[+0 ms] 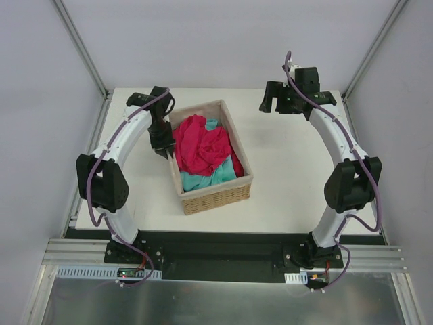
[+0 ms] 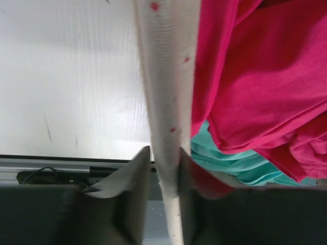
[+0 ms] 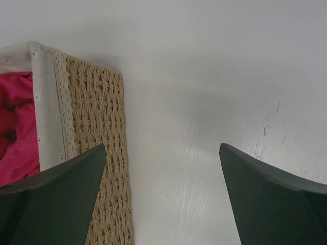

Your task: Fold and stack the t-shirts

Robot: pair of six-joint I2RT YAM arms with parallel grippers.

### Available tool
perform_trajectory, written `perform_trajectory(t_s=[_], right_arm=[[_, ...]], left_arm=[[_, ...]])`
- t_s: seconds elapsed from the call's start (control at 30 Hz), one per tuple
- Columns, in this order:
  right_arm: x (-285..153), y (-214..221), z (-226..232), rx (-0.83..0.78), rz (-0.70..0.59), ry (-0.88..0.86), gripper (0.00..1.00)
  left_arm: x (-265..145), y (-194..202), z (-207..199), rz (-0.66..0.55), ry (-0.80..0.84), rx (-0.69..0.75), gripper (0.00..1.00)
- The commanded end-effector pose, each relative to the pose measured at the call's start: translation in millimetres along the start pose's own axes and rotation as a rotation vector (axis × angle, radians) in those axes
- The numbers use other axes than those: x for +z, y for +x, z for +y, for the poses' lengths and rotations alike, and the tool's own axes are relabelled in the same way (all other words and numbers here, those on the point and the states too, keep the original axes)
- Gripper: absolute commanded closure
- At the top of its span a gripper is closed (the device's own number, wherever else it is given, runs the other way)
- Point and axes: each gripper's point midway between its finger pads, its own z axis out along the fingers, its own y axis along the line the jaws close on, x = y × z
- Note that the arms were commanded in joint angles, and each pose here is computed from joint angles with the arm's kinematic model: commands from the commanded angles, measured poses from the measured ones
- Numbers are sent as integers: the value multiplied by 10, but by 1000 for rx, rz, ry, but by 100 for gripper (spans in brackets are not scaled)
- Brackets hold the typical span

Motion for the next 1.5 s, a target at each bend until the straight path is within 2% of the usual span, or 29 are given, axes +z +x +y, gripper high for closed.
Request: perform_trajectory(t_s=[0.0,0.03,0.17,0.23,0.3,0.37,0.43,0.63,0.8,0.97,1.13,1.23,1.27,1.33,1.43,1.47], right_arm=[[-85,-183,128,-36,-51,-34,3],[-87,-188,133,-37,-52,-36,3],[-92,-195,139,-40,-53,-36,2],[-98,-195,136,-44,-54,-35,2],[-104,-196,136,-47,-54,-34,2],[-107,-175,139,-45,-49,-37,2],[-119,-163,151,-43,-48,-43,2],[-211,-79,142,-39,-43,-34,1],[-269,-12,123,-42,-34,-27,1],[-358,5,145,-47,-34,-28,1],[-422,48,138,-58,-19,-18,1],[-492,65,134,-71,-17,-6,1],[-497,74,128,-72,-15,-3,1],[-511,60,132,-76,-18,-3,1],[-519,28,172,-75,-24,-16,2],[-510,21,194,-78,-26,-23,2]], left_arm=[[105,46,-3,4,-44,12,93],[93,15,-11,-7,-45,13,100],[3,-155,39,-52,-100,29,100],[-92,-372,127,-100,-191,44,100],[-192,-452,277,-100,-288,76,100],[-316,-749,426,-167,-373,100,100],[-359,-871,455,-198,-317,66,100],[-453,-1281,994,-305,-328,28,100],[-456,-1528,1394,-360,-492,97,100],[-367,-1870,1472,-441,-528,198,100],[-555,-2174,1706,-524,-642,176,100],[-619,-2275,1779,-558,-649,171,100],[-625,-2284,1787,-561,-646,168,81],[-663,-2272,1779,-573,-645,157,26],[-819,-2180,1719,-626,-594,91,1],[-827,-2150,1645,-643,-540,68,1]])
